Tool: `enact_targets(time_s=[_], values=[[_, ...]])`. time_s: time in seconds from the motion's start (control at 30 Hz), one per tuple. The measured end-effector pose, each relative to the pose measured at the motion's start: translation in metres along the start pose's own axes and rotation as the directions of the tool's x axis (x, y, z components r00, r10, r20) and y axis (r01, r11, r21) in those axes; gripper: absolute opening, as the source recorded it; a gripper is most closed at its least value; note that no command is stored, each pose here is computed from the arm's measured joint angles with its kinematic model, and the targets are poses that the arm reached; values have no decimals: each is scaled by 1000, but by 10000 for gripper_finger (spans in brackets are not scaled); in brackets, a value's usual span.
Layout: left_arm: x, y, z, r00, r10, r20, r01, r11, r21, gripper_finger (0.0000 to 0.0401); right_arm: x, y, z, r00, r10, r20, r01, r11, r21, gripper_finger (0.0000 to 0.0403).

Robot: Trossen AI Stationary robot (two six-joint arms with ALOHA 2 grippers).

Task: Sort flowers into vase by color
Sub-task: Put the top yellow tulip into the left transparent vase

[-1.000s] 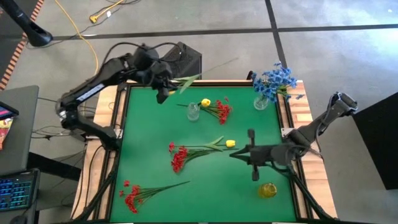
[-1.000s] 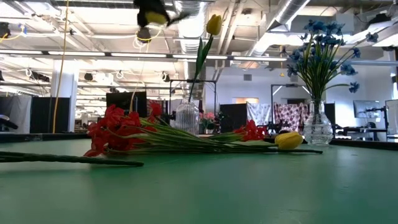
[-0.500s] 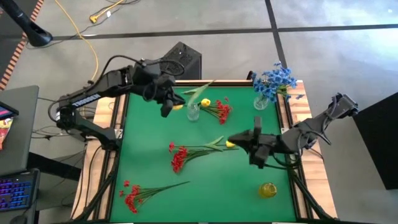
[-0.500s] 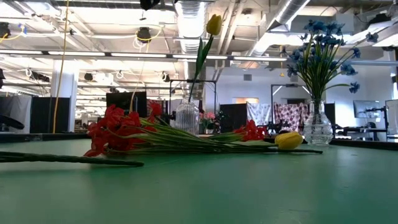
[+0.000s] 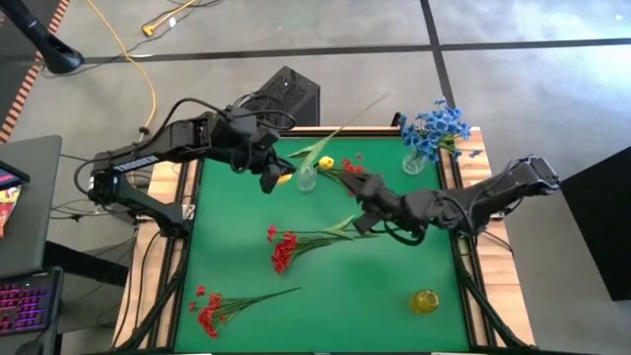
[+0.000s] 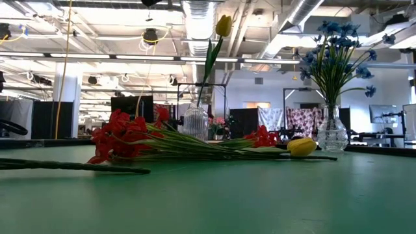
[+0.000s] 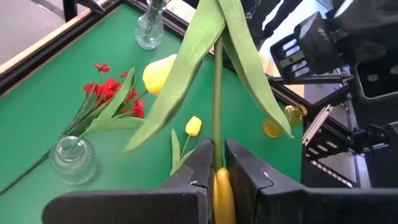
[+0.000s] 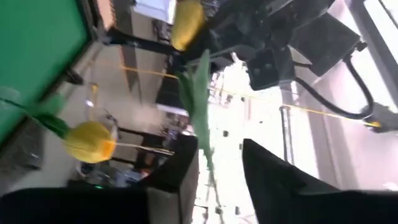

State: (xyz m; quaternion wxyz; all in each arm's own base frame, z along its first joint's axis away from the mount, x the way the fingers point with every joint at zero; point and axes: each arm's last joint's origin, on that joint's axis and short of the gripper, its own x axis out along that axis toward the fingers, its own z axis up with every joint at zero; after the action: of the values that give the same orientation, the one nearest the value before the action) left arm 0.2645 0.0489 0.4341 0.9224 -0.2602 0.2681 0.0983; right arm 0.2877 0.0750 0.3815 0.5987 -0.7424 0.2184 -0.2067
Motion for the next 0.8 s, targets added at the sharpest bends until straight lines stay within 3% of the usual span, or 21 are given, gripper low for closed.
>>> enact_targets(time_s=[0.23,0.8], values=[[0,-1,-1,1000,0,-5,0,999,-39,16,24,5,-18,995,3,-103,-10,998,-66,203],[0,0,-3,999,30,-15,-31,997,-72,16,60,12,-57,991,-19,-135,5,994,-108,205]])
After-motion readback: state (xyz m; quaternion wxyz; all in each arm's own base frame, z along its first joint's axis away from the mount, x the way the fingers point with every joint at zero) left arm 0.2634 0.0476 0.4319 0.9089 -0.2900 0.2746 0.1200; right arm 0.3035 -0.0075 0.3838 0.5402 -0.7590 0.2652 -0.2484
